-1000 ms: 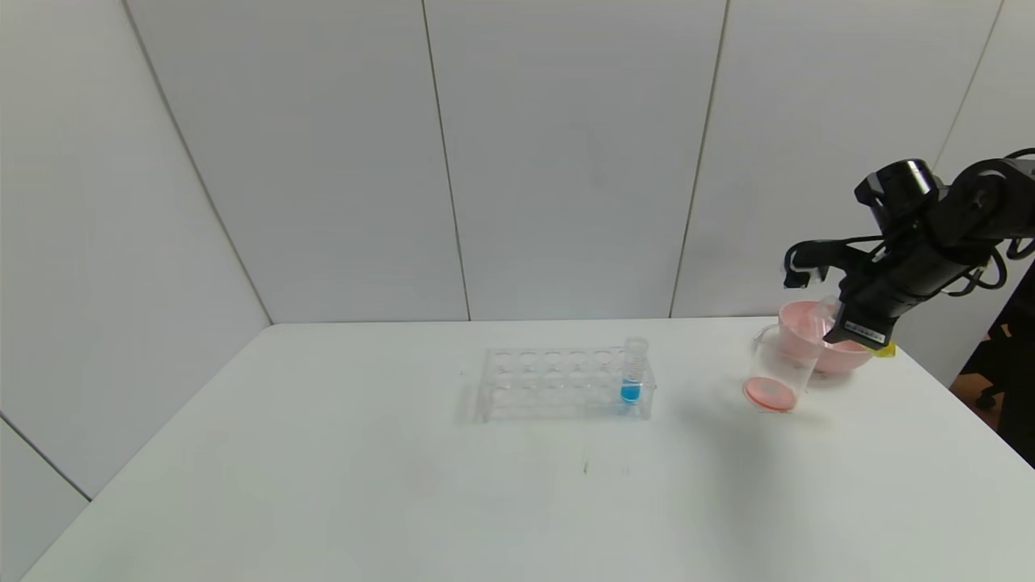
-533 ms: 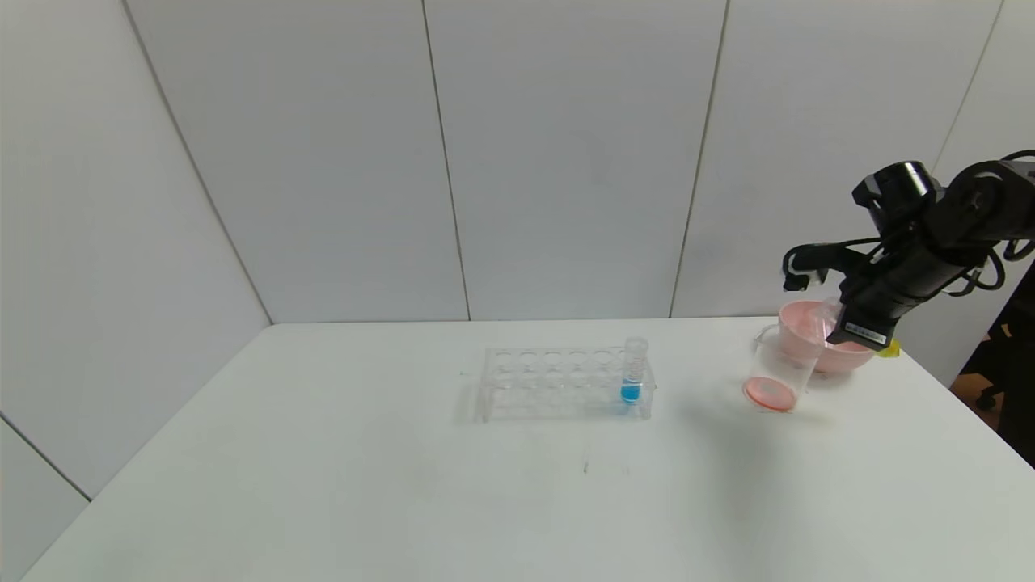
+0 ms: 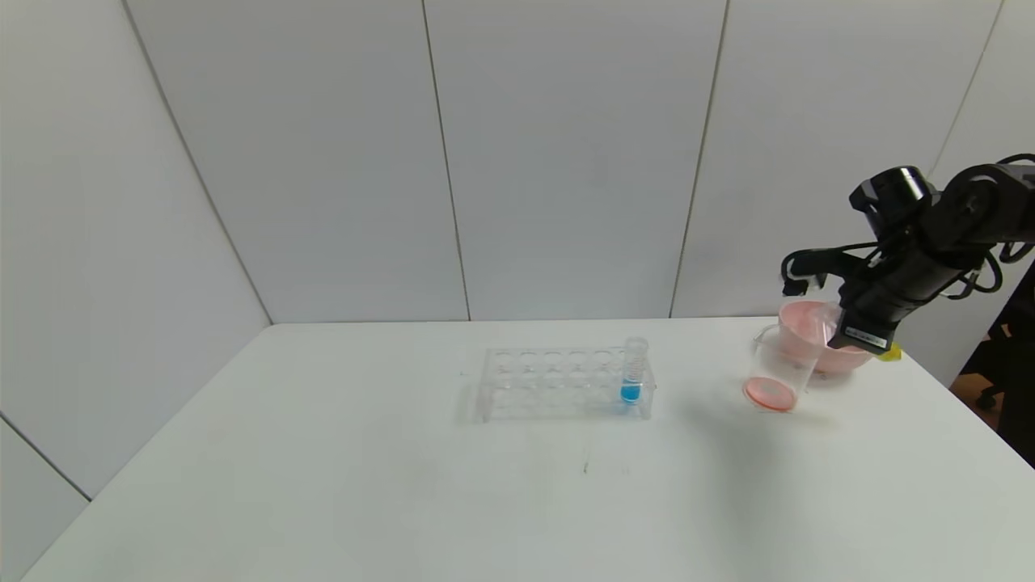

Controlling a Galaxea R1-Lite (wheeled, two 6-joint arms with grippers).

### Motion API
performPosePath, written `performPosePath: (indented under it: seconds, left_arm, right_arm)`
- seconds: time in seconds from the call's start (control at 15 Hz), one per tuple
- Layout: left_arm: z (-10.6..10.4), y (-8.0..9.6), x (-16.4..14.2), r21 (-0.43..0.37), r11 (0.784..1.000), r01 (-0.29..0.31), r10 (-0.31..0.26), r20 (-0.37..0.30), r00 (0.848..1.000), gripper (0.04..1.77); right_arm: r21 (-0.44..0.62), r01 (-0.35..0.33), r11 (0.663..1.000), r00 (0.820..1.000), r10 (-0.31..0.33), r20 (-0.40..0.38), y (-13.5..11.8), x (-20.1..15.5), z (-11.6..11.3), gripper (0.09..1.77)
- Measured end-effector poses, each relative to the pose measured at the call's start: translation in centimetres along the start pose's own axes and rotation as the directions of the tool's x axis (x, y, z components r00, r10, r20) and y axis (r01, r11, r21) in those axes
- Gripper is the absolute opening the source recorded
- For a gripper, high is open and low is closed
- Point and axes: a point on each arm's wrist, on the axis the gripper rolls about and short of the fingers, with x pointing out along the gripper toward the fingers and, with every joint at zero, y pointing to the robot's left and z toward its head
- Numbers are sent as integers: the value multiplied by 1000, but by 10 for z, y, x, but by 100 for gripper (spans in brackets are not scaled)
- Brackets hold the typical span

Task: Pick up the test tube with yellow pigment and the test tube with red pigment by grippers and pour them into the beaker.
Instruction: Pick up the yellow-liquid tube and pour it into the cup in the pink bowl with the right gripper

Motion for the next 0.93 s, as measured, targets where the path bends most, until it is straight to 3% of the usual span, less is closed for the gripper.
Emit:
performPosePath:
  seconds: [0.4,0.93]
  left_arm:
    - [0,0,0,0,1000,0,0,0,1000,172]
    - [0,0,0,0,1000,0,0,0,1000,172]
  right_arm:
    - [-65,52,996,994,-58,-96,3,3,4,57]
    - [-100,67,993,986,-81,-147,9,8,11,57]
